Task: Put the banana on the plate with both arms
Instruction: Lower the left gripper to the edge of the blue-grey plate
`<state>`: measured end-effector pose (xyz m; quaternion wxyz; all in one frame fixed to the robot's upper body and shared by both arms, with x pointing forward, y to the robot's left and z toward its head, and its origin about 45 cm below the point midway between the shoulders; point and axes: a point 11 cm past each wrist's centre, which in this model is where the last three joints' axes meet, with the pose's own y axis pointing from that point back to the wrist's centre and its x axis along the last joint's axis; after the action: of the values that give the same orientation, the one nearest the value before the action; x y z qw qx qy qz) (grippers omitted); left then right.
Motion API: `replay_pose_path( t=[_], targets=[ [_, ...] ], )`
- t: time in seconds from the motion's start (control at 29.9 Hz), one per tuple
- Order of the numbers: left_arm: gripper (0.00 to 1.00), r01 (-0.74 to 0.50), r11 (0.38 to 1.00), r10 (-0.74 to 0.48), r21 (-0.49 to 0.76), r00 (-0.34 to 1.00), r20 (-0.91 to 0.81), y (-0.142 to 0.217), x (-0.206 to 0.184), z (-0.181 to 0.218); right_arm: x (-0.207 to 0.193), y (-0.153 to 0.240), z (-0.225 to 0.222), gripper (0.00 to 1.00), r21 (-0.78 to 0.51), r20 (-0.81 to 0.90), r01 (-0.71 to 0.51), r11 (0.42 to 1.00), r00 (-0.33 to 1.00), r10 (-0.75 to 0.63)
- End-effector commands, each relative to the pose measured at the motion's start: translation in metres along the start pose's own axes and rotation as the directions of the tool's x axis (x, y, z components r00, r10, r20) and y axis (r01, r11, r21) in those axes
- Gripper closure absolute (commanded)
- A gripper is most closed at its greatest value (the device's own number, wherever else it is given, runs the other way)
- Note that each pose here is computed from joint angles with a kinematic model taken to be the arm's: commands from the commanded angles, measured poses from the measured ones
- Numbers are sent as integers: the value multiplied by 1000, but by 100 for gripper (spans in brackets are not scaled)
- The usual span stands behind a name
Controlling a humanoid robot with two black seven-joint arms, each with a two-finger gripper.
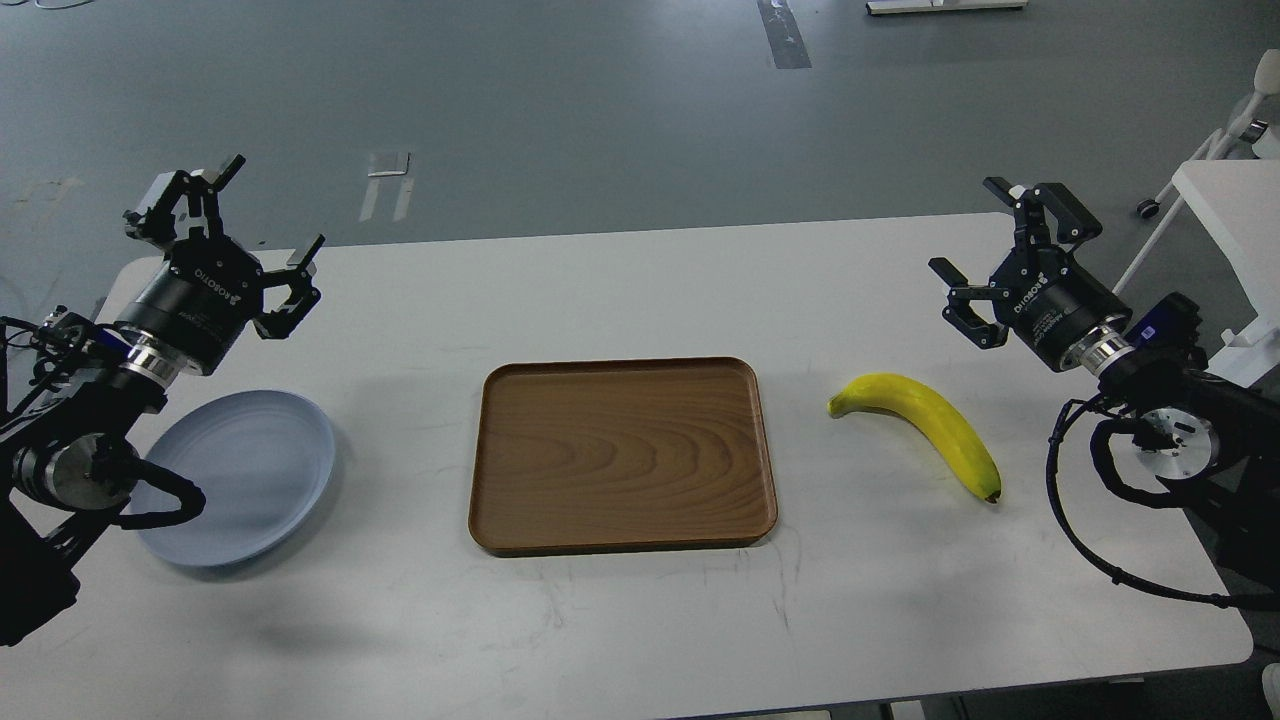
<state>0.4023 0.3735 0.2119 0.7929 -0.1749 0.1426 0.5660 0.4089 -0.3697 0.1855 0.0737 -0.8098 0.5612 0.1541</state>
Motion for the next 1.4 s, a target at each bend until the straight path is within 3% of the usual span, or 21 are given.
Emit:
replay_pose_path(
  t=[0.0,0.27,0.54,0.74,0.94,1.1,1.14,1.24,1.34,1.37],
  targets=[
    [0,-8,1000,8,7,1000,3,4,3,-1,0,0,0,0,5,6,-3,1000,1000,3],
    [0,-29,1000,29,6,999,25,5,12,4,1,0,-3,0,15,6,-7,1000,1000,6],
    [0,-207,978,210,-33,970,120,24,71,34,2,-2,-8,0,25,2,-7,1000,1000,7],
    [0,-198,980,199,-26,965,168,28,74,48,4,1,-9,0,24,-1,-11,1000,1000,11],
    [0,43,993,-90,111,882,463,15,25,94,6,2,-10,0,20,-8,-13,1000,1000,14],
    [0,193,907,-413,375,593,692,25,-25,101,6,3,-8,0,17,-6,-14,1000,1000,14],
    [0,193,906,-413,376,592,692,25,-25,101,6,3,-8,0,17,-6,-14,1000,1000,14],
    [0,175,826,-557,536,398,729,39,-31,84,8,4,-10,0,18,-10,-17,1000,1000,17],
    [0,55,741,-661,669,234,713,64,-6,49,8,5,-9,0,15,-10,-17,1000,1000,17],
    [0,20,739,-664,674,191,723,69,1,43,8,5,-9,0,15,-10,-17,1000,1000,18]
  ],
)
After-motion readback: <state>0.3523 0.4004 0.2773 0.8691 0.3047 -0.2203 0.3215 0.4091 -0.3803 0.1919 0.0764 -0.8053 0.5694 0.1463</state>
